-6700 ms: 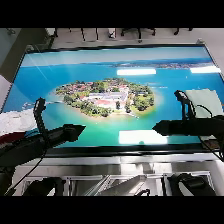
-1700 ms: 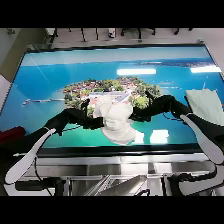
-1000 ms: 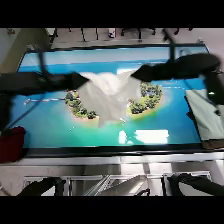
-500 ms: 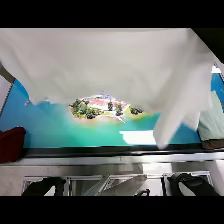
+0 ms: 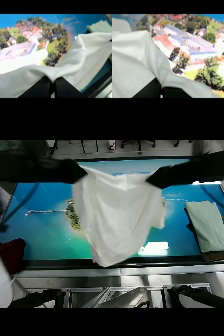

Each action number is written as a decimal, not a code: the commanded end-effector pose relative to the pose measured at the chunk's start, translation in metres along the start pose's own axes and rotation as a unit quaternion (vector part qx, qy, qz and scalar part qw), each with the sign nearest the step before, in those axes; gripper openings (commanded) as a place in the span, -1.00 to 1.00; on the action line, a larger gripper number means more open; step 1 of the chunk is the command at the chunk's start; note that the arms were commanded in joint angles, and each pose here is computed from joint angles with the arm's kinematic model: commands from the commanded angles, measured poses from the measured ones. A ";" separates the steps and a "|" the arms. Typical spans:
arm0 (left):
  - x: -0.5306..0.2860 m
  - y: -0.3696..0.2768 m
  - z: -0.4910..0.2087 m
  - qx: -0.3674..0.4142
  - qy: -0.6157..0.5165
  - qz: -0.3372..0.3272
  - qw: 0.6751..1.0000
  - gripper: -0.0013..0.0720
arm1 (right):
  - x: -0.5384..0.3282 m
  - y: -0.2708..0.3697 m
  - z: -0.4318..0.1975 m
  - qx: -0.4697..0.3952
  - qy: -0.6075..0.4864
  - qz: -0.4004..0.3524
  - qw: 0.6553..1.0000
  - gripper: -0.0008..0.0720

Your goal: Fold the shirts.

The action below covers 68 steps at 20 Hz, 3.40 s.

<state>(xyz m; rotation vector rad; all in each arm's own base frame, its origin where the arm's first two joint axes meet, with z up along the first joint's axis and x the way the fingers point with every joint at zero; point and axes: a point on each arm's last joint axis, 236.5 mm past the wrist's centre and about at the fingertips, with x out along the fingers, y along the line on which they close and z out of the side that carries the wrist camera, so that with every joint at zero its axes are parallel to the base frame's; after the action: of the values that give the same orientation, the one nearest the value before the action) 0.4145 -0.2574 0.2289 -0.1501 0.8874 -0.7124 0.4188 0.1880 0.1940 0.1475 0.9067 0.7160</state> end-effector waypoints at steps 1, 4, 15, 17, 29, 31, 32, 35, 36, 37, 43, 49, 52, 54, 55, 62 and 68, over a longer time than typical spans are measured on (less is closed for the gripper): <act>0.134 0.064 -0.093 -0.067 0.199 0.004 0.978 -0.91 | 0.114 -0.066 -0.069 0.107 0.109 0.017 0.988 -0.91; 0.203 0.102 -0.158 -0.125 0.286 -0.002 0.950 -0.90 | 0.177 -0.088 -0.101 0.179 0.144 0.055 0.972 -0.91; 0.101 0.147 -0.112 -0.185 0.240 -0.008 0.953 0.90 | 0.059 -0.124 -0.066 0.222 0.095 0.068 0.968 0.07; 0.081 0.166 -0.130 -0.188 0.240 0.034 0.952 0.90 | 0.037 -0.121 -0.087 0.235 0.095 0.058 0.966 0.07; 0.146 0.180 -0.145 -0.237 0.138 0.004 0.962 0.90 | 0.135 -0.029 -0.298 0.389 0.172 0.003 0.905 0.40; 0.142 0.177 -0.134 -0.226 0.145 -0.006 0.963 0.90 | 0.154 -0.015 -0.295 0.383 0.153 -0.015 0.911 0.39; 0.137 0.178 -0.128 -0.224 0.145 -0.009 0.964 0.90 | 0.160 -0.010 -0.294 0.382 0.145 -0.022 0.913 0.39; 0.123 0.183 -0.113 -0.219 0.135 -0.011 0.966 0.90 | 0.171 0.002 -0.306 0.391 0.162 -0.026 0.905 0.39; 0.117 0.185 -0.111 -0.219 0.135 -0.012 0.966 0.90 | 0.173 0.004 -0.311 0.397 0.170 -0.028 0.902 0.39; 0.112 0.187 -0.110 -0.220 0.137 -0.013 0.966 0.90 | 0.175 0.007 -0.315 0.401 0.175 -0.029 0.899 0.39; 0.094 0.195 -0.112 -0.228 0.151 -0.018 0.962 0.90 | 0.185 0.003 -0.281 0.369 0.122 -0.029 0.921 -0.91; 0.085 0.181 -0.131 -0.223 0.197 -0.039 0.954 0.87 | 0.085 -0.091 -0.258 0.347 0.108 -0.119 0.924 -0.91; 0.088 0.170 -0.134 -0.216 0.210 -0.046 0.952 0.87 | 0.000 -0.171 -0.253 0.396 0.024 -0.213 0.893 -0.91; 0.096 0.156 -0.135 -0.203 0.217 -0.052 0.953 0.88 | -0.031 -0.194 -0.258 0.423 -0.005 -0.219 0.879 -0.91; 0.102 0.146 -0.136 -0.193 0.220 -0.055 0.955 0.87 | -0.038 -0.199 -0.265 0.431 -0.001 -0.218 0.875 -0.91; 0.164 0.111 -0.205 -0.200 0.265 -0.048 0.942 0.87 | -0.045 -0.215 -0.275 0.420 0.003 -0.228 0.878 -0.91; 0.208 0.152 -0.183 -0.219 0.172 0.000 0.960 0.87 | -0.043 -0.211 -0.274 0.417 0.006 -0.219 0.882 -0.91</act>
<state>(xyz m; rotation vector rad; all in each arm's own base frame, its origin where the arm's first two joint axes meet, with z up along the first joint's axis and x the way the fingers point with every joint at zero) 0.4149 -0.2397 -0.0734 -0.4159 1.4531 -0.5875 0.2982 -0.0488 -0.0352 0.6753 1.1690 -0.1479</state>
